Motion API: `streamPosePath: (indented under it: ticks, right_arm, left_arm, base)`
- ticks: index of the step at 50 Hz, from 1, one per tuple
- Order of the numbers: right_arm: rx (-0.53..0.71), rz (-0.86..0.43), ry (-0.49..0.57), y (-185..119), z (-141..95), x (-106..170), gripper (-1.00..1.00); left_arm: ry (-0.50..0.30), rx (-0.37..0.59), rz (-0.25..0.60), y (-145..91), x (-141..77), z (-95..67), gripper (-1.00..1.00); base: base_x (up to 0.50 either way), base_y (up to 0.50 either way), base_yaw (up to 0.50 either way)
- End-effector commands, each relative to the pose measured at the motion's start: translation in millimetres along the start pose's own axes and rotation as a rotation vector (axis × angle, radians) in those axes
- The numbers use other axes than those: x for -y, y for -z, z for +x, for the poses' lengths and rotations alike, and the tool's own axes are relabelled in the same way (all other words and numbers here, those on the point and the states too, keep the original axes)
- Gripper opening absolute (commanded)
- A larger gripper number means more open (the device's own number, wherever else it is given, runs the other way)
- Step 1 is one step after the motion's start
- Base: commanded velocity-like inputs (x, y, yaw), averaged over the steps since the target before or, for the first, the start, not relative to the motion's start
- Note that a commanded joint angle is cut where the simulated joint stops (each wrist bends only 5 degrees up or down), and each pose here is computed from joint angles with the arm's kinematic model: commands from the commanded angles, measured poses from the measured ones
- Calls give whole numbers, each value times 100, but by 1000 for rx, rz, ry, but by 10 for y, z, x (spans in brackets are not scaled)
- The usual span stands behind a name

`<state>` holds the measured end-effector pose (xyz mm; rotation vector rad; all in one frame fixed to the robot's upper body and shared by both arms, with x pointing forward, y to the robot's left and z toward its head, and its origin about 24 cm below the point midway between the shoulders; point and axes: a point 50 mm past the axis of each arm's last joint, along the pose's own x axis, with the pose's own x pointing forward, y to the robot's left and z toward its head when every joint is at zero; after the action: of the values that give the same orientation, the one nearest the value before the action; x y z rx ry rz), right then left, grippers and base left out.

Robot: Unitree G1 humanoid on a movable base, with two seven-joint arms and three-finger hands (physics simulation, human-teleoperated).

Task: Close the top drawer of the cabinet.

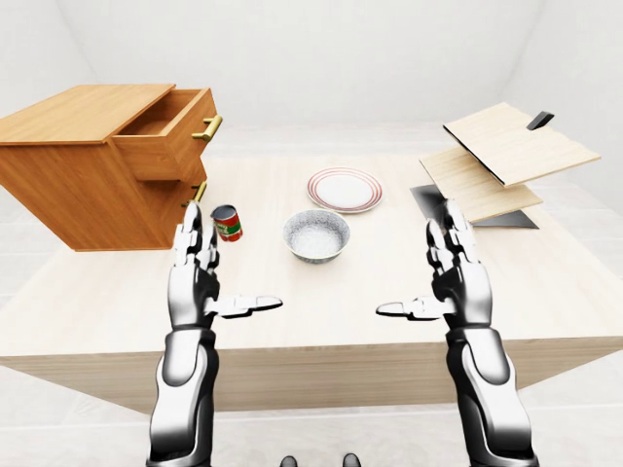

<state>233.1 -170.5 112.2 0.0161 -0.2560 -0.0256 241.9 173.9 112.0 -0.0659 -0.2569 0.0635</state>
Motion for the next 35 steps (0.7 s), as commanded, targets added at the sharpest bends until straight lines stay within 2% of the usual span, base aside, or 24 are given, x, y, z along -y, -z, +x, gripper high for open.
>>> streamPosePath:
  ticks: [1, 2, 3, 6, 11, 16, 35]
  right_arm:
    - [232, -32, 2, -538, -41, 38, 100]
    - [306, -39, -11, -700, -54, 22, 100]
    - [328, -39, -12, -745, -57, 26, 100]
    - [376, 51, 49, -824, -54, 109, 100]
    - [383, 22, 41, -847, -51, 111, 100]
    - [410, 19, 40, -905, -66, 111, 100]
    - [414, 8, 46, -914, -48, 137, 100]
  left_arm:
    - [3, 240, -20, -553, 26, -12, 100]
    - [-2, 260, -24, -595, 12, -10, 100]
    - [0, 283, -23, -648, 17, -19, 100]
    - [-9, 252, -7, -578, -16, -10, 100]
    - [-3, 325, -11, -745, 12, -65, 100]
    - [0, 366, -10, -828, 13, -54, 100]
    - [-9, 368, -9, -832, 26, -71, 100]
  base:
    - [0, 0, 0]
    - [0, 0, 0]
    - [0, 0, 0]
    - [0, 0, 0]
    - [0, 0, 0]
    - [0, 0, 0]
    - [0, 0, 0]
